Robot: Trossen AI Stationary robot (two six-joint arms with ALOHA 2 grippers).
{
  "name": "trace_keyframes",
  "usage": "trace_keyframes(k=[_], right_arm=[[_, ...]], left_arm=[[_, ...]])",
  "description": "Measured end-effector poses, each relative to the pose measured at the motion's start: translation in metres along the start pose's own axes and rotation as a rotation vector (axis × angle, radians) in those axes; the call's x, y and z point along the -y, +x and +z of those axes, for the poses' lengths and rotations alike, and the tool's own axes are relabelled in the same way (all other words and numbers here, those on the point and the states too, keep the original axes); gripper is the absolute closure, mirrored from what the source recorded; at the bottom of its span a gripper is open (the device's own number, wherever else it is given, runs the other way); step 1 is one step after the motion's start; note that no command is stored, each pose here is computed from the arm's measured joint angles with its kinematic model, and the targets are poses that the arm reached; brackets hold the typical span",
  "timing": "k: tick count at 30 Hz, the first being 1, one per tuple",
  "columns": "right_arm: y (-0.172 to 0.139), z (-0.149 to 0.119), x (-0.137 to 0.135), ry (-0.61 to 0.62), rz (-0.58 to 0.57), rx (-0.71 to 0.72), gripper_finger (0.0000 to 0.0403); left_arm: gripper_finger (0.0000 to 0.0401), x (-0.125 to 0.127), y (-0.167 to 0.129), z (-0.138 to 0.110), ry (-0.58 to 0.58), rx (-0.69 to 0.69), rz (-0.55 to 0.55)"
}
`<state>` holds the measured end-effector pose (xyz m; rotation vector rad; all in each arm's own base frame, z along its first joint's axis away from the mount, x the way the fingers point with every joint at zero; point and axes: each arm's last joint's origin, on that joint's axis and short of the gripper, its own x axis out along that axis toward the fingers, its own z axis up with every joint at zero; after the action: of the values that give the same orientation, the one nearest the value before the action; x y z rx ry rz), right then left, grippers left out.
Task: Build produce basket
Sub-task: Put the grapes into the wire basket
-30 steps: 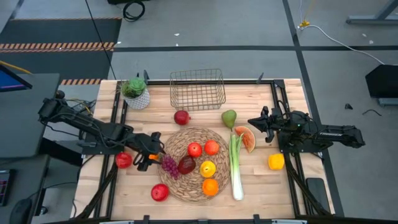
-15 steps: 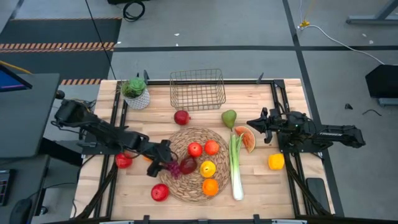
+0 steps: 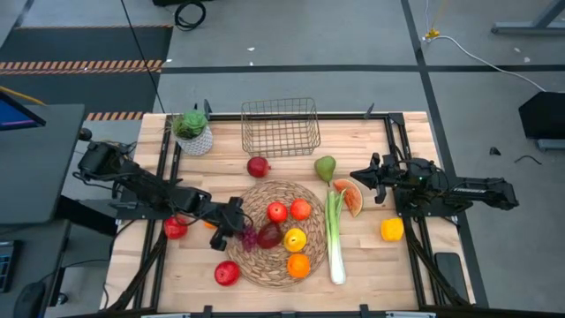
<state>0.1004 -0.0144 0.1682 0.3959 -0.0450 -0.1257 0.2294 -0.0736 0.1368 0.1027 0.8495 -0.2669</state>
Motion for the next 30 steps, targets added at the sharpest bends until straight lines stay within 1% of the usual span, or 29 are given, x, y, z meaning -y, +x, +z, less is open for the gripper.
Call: trace_keyframes(k=[3, 7, 10, 13, 15, 20, 24, 27, 30], right_arm=[[0.0, 0.0, 0.0, 0.0, 0.0, 0.001, 0.0389], [0.0, 0.001, 0.0, 0.002, 0.003, 0.007, 0.0389], [0.0, 0.002, -0.001, 0.003, 0.007, 0.016, 0.0389], [0.0, 0.002, -0.001, 0.011, 0.009, 0.021, 0.0389], [0.0, 0.002, -0.001, 0.027, 0.01, 0.023, 0.0389], [0.0, 0.002, -0.001, 0.029, 0.01, 0.023, 0.0389], [0.0, 0.002, -0.001, 0.029, 0.01, 0.023, 0.0389], [0.0, 0.002, -0.001, 0.044, 0.01, 0.022, 0.0389], [0.0, 0.002, -0.001, 0.055, 0.01, 0.022, 0.0389]], left_arm=[[0.0352, -0.001, -0.002, 0.01, 0.02, 0.006, 0.021], [0.0354, -0.006, -0.008, 0.034, 0.062, 0.002, 0.073], [0.0339, -0.012, -0.016, 0.05, 0.1, -0.032, 0.13], [0.0336, -0.021, -0.024, 0.071, 0.116, 0.019, 0.192], [0.0343, -0.028, -0.029, 0.083, 0.126, 0.048, 0.229], [0.0355, -0.054, -0.048, 0.113, 0.14, 0.119, 0.396], [0.0349, -0.078, -0.064, 0.131, 0.146, 0.149, 0.476], [0.0347, -0.098, -0.077, 0.14, 0.153, 0.16, 0.548], [0.0351, -0.121, -0.09, 0.143, 0.133, 0.158, 0.624]])
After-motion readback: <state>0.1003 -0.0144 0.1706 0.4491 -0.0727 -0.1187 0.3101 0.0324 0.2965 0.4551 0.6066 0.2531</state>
